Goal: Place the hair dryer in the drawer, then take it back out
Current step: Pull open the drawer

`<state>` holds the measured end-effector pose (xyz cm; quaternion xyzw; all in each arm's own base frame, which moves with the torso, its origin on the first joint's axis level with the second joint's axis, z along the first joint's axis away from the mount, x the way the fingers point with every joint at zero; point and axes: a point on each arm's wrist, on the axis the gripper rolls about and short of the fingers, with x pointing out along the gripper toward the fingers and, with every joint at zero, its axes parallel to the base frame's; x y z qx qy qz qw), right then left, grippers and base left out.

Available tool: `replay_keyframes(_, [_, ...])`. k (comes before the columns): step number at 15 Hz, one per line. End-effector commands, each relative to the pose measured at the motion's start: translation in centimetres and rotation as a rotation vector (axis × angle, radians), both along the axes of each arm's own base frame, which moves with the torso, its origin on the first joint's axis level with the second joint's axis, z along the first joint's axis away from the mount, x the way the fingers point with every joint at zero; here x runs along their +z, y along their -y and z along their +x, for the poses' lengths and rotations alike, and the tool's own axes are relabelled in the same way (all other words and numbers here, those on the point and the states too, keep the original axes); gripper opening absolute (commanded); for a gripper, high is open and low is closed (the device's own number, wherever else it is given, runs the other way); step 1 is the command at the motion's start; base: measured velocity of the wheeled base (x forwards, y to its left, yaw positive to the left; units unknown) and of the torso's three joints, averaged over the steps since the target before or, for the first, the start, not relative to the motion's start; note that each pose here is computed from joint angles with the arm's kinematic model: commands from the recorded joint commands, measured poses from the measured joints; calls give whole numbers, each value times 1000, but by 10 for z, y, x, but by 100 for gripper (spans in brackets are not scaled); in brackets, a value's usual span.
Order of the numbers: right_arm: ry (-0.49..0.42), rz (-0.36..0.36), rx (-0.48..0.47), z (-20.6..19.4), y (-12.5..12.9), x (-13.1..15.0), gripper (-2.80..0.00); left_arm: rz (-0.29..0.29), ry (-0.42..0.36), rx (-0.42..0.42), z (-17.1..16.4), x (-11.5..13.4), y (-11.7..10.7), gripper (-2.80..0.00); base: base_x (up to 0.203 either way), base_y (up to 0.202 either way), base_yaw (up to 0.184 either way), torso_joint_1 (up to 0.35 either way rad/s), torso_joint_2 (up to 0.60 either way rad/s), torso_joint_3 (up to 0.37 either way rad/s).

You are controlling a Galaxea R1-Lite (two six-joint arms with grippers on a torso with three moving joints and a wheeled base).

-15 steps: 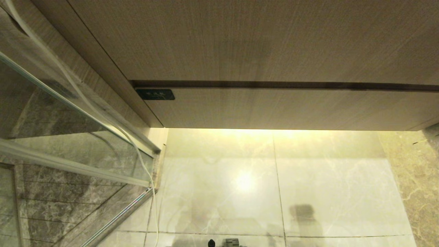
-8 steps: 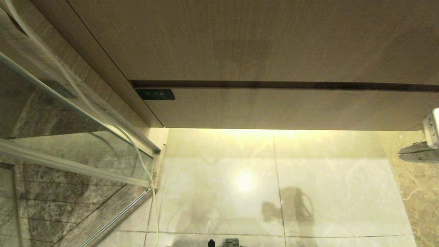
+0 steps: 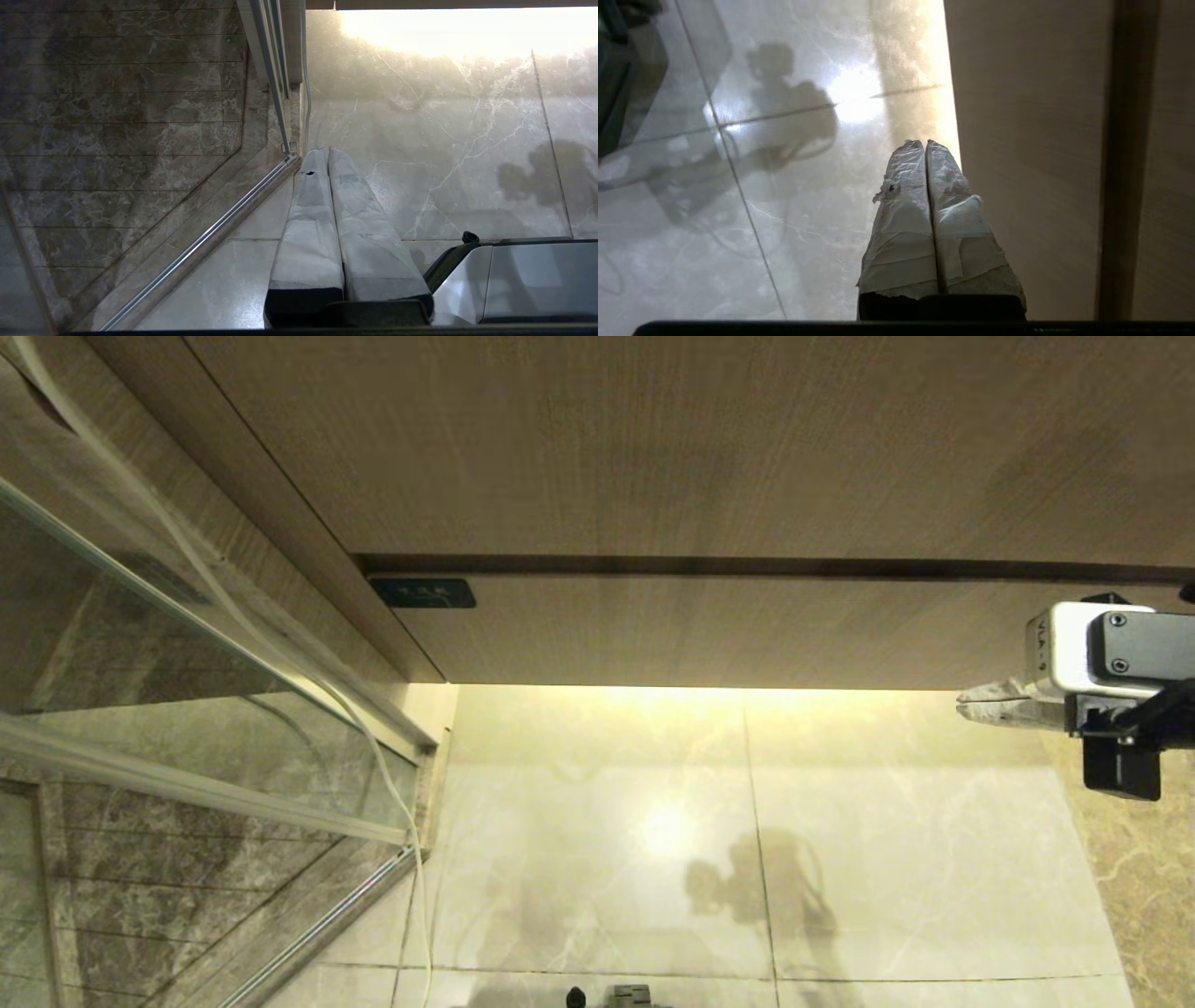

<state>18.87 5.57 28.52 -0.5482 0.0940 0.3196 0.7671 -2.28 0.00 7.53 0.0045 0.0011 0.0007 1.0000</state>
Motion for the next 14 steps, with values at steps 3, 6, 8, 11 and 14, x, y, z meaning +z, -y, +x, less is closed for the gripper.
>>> replay_keyframes(3, [-6,35,9,4,-2,-9,-280,0,1,0,0,0,0,-280,0,0,0,0,0,0])
replay_keyframes(6, [-14,33,-8,5,0,-10,-280,0,1,0,0,0,0,-280,0,0,0,0,0,0])
replay_keyframes(8, [-27,28,-9,5,0,-15,-280,0,1,0,0,0,0,-280,0,0,0,0,0,0])
replay_keyframes(11, [-5,33,-16,14,-2,-17,-280,0,1,0,0,0,0,-280,0,0,0,0,0,0])
replay_keyframes(14, [85,62,-13,30,-6,-21,-280,0,1,0,0,0,0,-280,0,0,0,0,0,0])
